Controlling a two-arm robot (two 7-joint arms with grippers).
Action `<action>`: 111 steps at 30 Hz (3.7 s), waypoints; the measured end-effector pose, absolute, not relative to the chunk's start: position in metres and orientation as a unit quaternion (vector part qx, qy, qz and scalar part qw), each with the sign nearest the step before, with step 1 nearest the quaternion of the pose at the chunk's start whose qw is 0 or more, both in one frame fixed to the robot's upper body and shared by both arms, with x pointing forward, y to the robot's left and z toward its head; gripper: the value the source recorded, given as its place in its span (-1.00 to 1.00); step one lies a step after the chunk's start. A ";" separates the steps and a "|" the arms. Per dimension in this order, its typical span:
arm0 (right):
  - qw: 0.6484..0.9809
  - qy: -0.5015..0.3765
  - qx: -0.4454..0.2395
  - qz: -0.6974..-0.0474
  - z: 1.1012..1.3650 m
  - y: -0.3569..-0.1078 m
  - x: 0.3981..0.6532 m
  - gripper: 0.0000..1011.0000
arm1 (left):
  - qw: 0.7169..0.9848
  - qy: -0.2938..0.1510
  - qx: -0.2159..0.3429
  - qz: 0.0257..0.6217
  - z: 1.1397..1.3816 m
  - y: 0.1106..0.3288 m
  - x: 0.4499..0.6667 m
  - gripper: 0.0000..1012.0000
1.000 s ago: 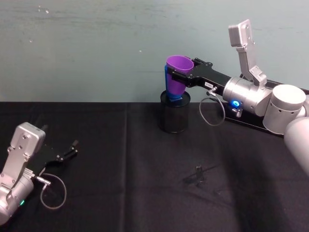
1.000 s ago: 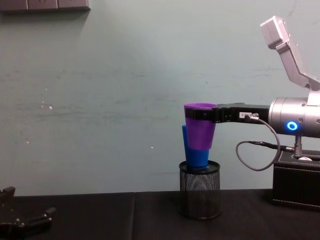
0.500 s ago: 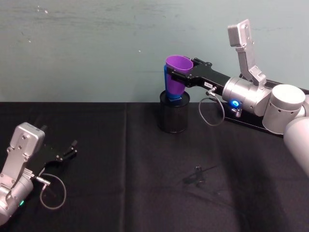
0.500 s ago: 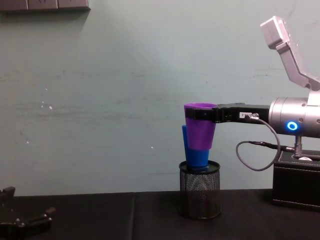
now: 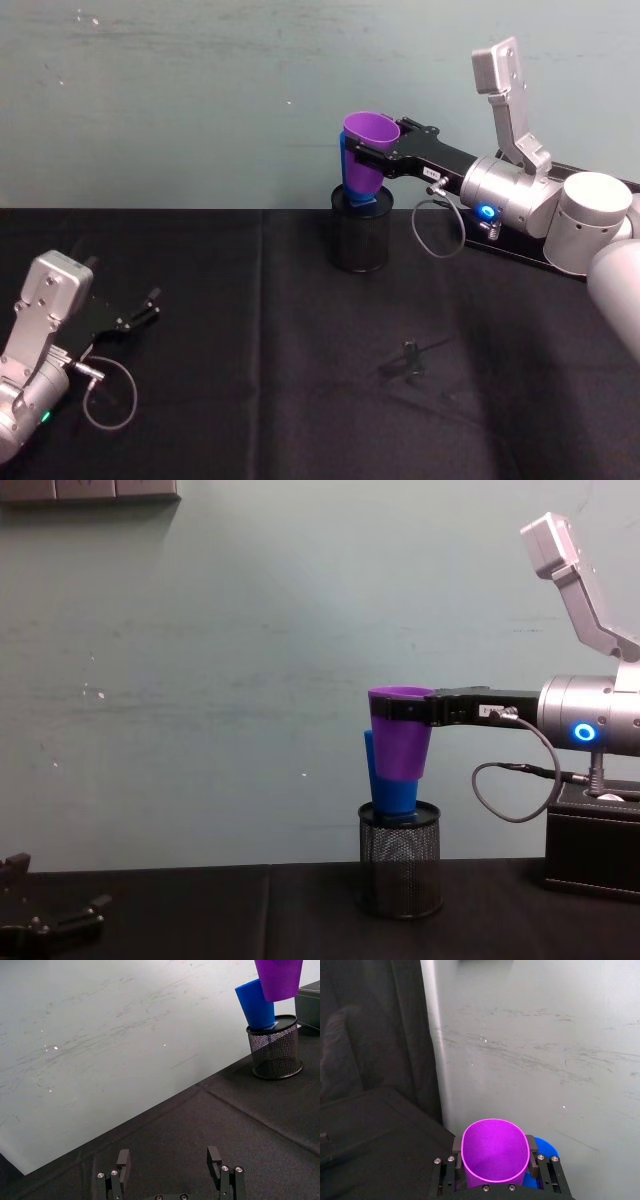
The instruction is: Pick up one cup with a gripper and tap it against the other cup.
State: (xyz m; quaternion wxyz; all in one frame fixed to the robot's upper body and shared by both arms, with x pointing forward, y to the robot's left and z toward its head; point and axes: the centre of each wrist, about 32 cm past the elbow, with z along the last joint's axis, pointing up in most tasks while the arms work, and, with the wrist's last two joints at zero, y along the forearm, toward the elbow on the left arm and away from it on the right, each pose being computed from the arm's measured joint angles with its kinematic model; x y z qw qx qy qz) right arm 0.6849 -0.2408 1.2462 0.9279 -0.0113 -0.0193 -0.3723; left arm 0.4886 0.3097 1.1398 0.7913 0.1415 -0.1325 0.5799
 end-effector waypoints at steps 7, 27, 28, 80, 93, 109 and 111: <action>0.928 -0.019 -0.011 -0.373 1.246 -0.241 0.685 0.44 | 0.791 -0.132 0.142 0.580 1.140 0.310 0.489 0.99; 0.928 -0.019 -0.011 -0.373 1.246 -0.241 0.685 0.44 | 0.791 -0.132 0.142 0.580 1.140 0.310 0.489 0.99; 0.928 -0.019 -0.011 -0.373 1.246 -0.241 0.685 0.44 | 0.791 -0.132 0.141 0.580 1.140 0.310 0.489 0.99; 0.928 -0.019 -0.011 -0.373 1.246 -0.241 0.685 0.44 | 0.791 -0.132 0.142 0.580 1.140 0.310 0.489 0.99; 0.928 -0.019 -0.011 -0.373 1.246 -0.241 0.685 0.44 | 0.791 -0.132 0.141 0.580 1.140 0.310 0.489 0.98; 0.940 -0.019 -0.003 -0.340 1.246 -0.242 0.660 0.44 | 0.791 -0.132 0.141 0.580 1.140 0.310 0.489 0.99; 0.941 -0.018 -0.003 -0.337 1.246 -0.242 0.656 0.44 | 0.791 -0.132 0.141 0.580 1.140 0.310 0.489 0.99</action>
